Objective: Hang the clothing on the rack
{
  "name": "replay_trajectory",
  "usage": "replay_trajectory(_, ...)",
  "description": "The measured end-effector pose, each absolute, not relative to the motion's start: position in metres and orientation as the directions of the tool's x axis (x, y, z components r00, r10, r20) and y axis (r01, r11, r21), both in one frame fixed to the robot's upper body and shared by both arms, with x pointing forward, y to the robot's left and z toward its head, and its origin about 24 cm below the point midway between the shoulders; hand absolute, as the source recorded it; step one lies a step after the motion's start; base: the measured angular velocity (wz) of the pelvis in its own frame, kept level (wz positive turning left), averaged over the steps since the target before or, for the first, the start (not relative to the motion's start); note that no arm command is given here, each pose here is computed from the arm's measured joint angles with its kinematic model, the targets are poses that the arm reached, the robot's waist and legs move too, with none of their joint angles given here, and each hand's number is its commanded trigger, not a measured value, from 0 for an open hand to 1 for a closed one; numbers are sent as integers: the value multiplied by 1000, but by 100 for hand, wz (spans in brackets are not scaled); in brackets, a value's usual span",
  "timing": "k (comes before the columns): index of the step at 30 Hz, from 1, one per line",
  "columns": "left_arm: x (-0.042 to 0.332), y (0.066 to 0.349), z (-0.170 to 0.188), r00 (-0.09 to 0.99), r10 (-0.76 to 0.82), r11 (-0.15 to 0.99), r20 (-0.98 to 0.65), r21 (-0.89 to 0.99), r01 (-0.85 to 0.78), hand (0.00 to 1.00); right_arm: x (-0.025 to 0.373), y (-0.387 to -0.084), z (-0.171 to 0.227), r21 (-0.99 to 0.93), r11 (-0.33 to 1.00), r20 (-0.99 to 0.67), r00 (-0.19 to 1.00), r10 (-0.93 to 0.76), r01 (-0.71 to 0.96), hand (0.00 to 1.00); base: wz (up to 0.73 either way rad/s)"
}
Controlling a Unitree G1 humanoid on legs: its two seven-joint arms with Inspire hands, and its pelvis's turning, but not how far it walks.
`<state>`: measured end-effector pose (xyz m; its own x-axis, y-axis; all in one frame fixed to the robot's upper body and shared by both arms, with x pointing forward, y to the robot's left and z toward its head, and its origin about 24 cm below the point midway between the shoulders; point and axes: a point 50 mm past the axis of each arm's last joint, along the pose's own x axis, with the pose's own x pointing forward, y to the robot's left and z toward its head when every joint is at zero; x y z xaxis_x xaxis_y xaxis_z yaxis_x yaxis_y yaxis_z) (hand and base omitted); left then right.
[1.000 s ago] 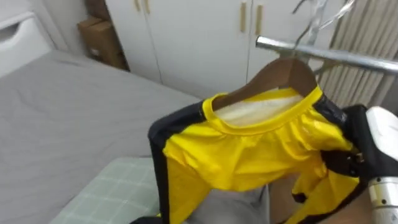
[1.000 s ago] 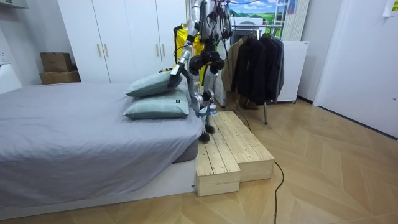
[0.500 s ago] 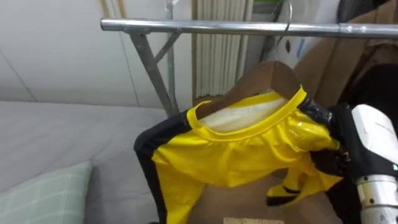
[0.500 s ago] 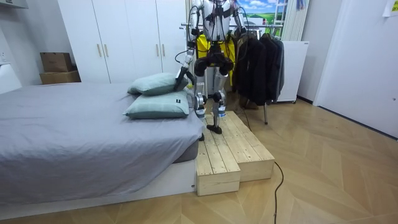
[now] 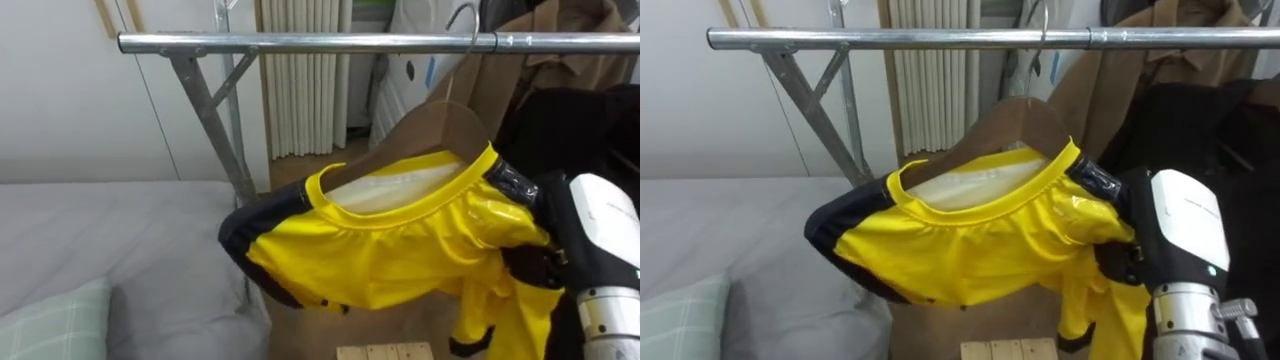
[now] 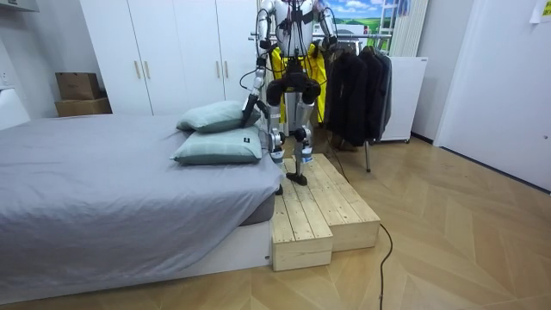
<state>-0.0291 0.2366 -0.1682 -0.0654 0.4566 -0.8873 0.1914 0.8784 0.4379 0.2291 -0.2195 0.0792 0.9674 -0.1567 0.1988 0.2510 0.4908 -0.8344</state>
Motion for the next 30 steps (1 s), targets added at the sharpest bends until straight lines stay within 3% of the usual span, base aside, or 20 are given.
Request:
replay_trajectory(18, -31, 241, -167, -61, 465, 879, -883, 453, 147, 0, 235, -211, 78, -765, 606, 168, 976, -139, 218, 100, 6)
replay_trajectory(30, -26, 241, -167, -30, 467, 878, -884, 459, 137, 0, 240, -228, 69, -753, 632, 95, 981, -169, 182, 100, 6)
